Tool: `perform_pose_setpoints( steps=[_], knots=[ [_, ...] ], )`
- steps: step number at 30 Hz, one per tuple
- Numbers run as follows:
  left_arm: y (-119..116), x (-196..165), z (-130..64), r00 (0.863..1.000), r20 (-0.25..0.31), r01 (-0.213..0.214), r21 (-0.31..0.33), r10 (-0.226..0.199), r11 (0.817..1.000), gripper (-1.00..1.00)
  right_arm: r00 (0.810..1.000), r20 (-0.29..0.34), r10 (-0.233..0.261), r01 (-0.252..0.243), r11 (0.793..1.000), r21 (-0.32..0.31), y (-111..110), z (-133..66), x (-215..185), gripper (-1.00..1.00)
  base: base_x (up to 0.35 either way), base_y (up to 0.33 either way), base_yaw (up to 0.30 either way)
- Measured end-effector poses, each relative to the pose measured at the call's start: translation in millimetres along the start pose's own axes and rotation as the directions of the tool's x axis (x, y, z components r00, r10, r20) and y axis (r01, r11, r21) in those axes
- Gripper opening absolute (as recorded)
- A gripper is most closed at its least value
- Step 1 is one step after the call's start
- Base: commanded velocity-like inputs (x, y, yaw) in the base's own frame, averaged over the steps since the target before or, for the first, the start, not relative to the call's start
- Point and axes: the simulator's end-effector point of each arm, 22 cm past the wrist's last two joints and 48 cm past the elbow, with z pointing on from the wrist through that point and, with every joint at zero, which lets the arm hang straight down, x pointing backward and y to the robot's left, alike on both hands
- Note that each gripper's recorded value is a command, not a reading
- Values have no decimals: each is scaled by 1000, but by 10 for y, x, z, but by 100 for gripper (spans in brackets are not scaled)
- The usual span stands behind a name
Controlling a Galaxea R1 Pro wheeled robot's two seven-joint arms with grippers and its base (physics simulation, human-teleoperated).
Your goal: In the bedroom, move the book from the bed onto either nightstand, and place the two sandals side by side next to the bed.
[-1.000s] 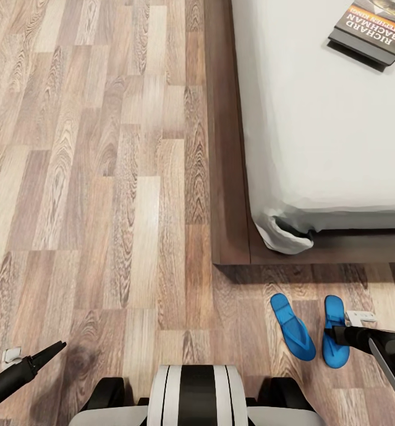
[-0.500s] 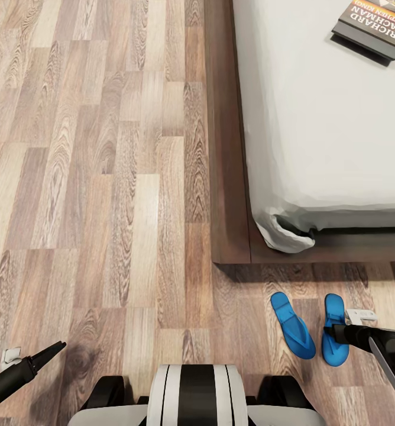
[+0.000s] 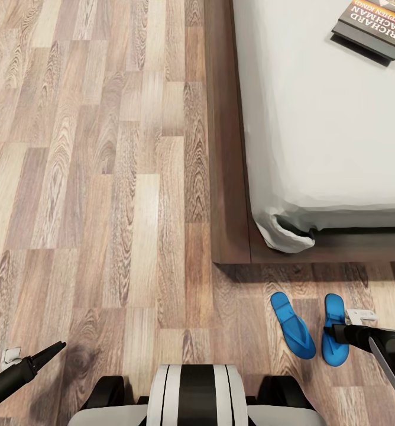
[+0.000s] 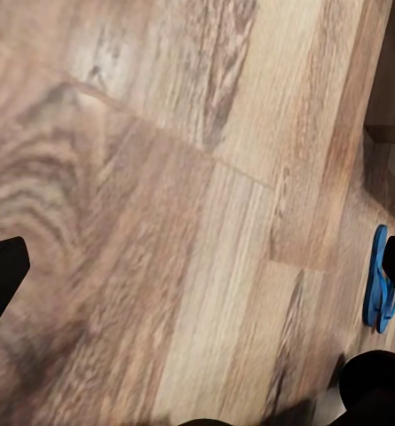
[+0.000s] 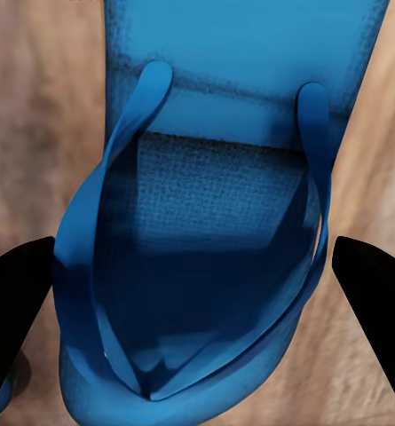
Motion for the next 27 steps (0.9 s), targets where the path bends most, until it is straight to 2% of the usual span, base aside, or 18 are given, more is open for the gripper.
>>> perform_pose_setpoints(
  steps=[27],
  knots=[
    [-83, -96, -9, 1000, 18, -17, 12, 17, 1000, 100, 1000, 16, 2, -2, 1000, -1, -9, -83, -61, -100, 0, 0, 0]
  ],
)
